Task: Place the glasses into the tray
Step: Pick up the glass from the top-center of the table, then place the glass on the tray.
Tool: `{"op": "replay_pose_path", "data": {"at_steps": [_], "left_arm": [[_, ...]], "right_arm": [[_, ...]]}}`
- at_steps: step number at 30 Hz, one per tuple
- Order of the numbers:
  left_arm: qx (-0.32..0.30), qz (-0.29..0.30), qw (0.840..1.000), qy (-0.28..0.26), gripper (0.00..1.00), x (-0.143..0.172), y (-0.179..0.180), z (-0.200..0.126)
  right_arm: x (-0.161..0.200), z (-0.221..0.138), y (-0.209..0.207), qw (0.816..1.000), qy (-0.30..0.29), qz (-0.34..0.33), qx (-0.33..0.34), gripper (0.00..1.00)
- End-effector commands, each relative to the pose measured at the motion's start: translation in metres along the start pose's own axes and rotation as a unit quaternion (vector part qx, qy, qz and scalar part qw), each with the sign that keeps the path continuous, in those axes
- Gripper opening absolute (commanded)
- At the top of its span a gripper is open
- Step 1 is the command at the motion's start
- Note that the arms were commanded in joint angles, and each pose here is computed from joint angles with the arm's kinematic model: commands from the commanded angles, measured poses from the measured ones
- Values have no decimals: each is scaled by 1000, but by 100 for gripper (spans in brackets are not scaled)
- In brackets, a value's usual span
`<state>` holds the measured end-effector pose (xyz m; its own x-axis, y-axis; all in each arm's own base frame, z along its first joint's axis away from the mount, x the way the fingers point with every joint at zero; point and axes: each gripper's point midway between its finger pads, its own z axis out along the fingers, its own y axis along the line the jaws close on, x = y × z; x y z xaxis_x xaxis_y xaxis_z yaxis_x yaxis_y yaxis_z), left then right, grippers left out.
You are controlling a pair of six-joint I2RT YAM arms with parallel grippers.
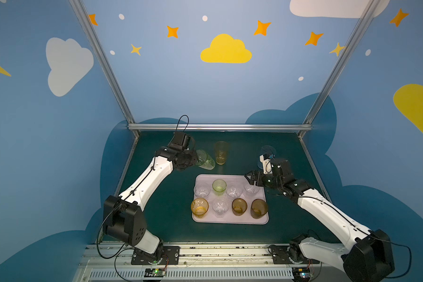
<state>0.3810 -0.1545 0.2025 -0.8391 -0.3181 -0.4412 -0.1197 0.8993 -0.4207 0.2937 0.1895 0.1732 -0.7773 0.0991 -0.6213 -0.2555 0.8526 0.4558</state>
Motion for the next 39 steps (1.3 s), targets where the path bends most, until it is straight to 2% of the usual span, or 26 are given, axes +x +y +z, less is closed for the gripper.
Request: {"op": "replay_pose_path", "data": {"at_steps": [1,6,15,24,34,36,39], "left_arm": [[-10,18,1000,18,4,8,-3,-5],[-29,32,998,56,4,27,-4,0],[-71,59,993,73,4,44,7,5],[-117,86,986,85,4,50,16,14],[-134,95,981,98,4,52,19,30],[-135,94,981,100,9,52,19,33],[-134,93,981,100,10,52,18,36]], "right_arm": [[-6,-5,2,1000,-18,2,-9,88],[-6,-8,1,1000,-20,1,-8,88],[3,-9,-8,1000,-14,10,5,88],[11,-3,-9,1000,12,29,-1,88],[15,-3,-12,999,21,34,4,88],[16,-3,-14,999,22,36,6,88],[17,-3,-15,999,25,39,10,88]]}}
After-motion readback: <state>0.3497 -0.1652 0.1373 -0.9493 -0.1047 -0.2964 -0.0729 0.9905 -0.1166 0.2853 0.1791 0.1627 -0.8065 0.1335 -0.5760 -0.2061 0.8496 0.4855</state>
